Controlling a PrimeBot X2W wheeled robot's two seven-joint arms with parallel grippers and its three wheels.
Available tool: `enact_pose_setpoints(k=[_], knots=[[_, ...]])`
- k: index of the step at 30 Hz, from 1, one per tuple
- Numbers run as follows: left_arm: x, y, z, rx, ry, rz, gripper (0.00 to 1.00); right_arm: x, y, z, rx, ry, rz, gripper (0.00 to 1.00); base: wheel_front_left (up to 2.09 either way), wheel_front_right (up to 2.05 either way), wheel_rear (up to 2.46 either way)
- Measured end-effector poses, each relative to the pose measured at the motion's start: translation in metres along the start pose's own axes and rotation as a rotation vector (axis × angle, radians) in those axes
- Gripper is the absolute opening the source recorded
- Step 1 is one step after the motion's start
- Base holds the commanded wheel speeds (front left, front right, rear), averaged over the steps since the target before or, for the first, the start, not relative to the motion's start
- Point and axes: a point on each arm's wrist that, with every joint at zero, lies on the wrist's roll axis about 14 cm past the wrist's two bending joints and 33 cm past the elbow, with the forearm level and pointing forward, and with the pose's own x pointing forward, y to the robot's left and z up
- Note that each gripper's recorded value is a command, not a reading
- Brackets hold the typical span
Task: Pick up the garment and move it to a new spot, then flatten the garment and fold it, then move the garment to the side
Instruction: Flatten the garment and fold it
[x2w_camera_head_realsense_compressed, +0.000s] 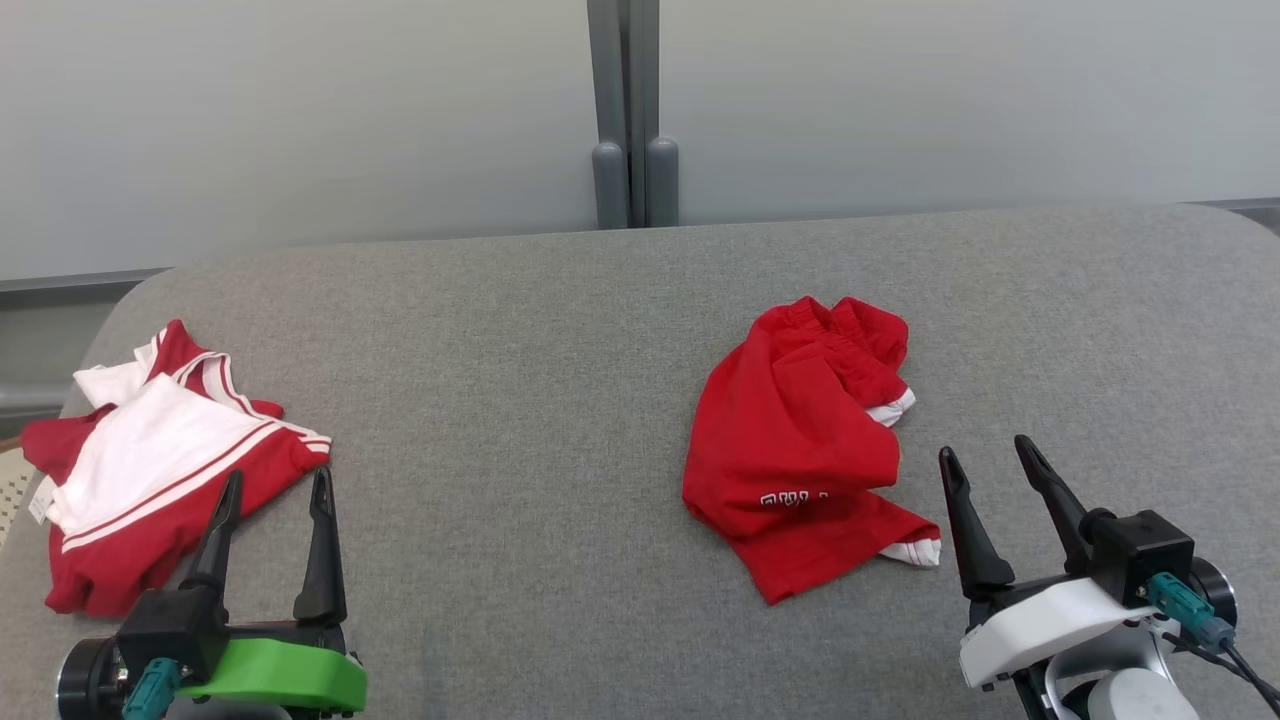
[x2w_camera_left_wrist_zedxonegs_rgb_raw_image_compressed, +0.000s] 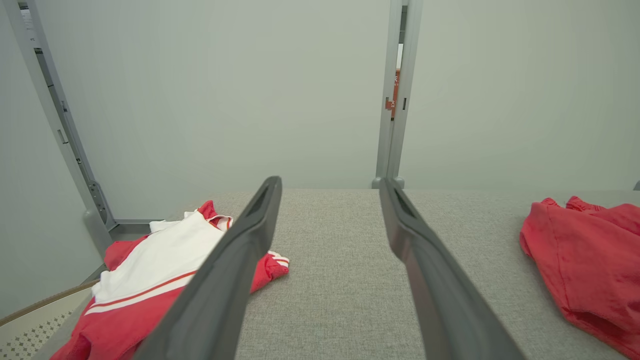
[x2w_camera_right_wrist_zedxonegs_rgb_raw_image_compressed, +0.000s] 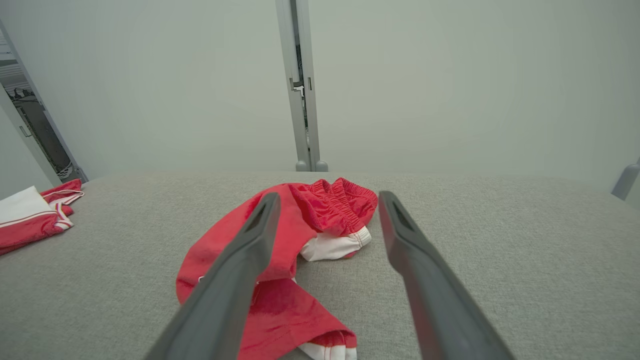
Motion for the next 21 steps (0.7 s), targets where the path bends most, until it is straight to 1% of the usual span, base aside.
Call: enact_pose_setpoints(k=[21], knots=[[-0.0008, 0.0002, 0.0012, 0.004, -0.003, -0.004, 1.0, -0.0014, 0.0006, 0.0001, 0.004, -0.003, -0.001, 1.0, 0.0, 0.0, 0.0]])
